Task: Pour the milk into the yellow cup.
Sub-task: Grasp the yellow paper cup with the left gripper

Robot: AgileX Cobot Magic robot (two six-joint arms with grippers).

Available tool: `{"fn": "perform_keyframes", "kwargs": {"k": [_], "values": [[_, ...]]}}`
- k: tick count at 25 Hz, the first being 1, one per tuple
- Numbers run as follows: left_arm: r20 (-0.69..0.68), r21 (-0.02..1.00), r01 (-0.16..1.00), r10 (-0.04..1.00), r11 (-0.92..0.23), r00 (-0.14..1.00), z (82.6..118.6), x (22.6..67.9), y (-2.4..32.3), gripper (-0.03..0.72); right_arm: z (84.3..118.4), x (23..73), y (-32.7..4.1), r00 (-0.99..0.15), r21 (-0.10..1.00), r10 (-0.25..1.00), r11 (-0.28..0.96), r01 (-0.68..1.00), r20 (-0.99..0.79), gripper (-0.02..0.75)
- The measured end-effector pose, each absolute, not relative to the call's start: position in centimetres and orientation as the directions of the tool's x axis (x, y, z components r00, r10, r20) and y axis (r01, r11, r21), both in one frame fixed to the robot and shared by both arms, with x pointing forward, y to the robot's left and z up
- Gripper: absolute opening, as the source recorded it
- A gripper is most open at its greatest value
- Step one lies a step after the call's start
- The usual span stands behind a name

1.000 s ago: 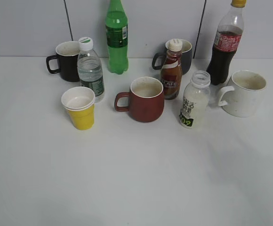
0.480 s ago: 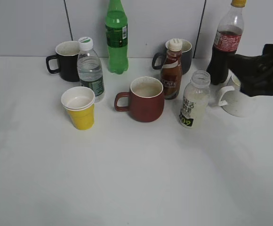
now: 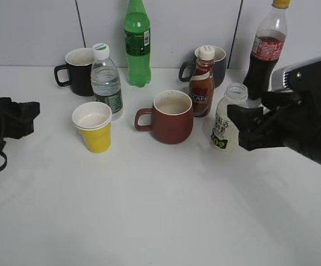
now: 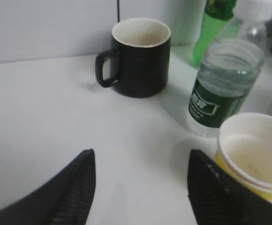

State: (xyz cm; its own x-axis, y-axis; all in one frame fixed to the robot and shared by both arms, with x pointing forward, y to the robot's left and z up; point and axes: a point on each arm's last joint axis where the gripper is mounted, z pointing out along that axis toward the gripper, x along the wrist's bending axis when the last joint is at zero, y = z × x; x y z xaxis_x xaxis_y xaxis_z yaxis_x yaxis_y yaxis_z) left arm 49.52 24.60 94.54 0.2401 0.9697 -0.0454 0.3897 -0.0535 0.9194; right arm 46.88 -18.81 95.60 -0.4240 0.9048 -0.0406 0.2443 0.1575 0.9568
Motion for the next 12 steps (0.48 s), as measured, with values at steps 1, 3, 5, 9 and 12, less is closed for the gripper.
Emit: {"fn": "perform_keyframes", "kwargs": {"k": [1, 3, 5, 9, 12], "values": [[-0.044, 0.920, 0.387, 0.968, -0.057, 0.246, 94.3, 49.5, 24.5, 0.474, 94.9, 46.8, -18.8, -0.428, 0.952, 0.903, 0.166, 0.257, -0.042, 0.554], [-0.041, 0.924, 0.378, 0.962, -0.066, 0.270, 93.5, 49.1, 24.3, 0.474, 93.8, 46.8, -18.8, -0.437, 0.944, 0.898, 0.183, 0.275, -0.047, 0.554], [-0.047, 0.942, 0.331, 0.949, -0.062, 0.312, 92.3, 48.0, 24.1, 0.474, 92.7, 46.7, -18.7, -0.453, 0.935, 0.890, 0.205, 0.288, -0.056, 0.554], [-0.050, 0.967, 0.250, 0.921, -0.052, 0.386, 91.5, 47.1, 23.6, 0.474, 91.1, 46.8, -18.7, -0.475, 0.920, 0.877, 0.239, 0.310, -0.068, 0.554], [-0.029, 0.963, 0.257, 0.912, -0.085, 0.410, 90.1, 47.2, 23.4, 0.474, 90.2, 47.1, -18.8, -0.472, 0.916, 0.879, 0.244, 0.319, -0.070, 0.554]]}}
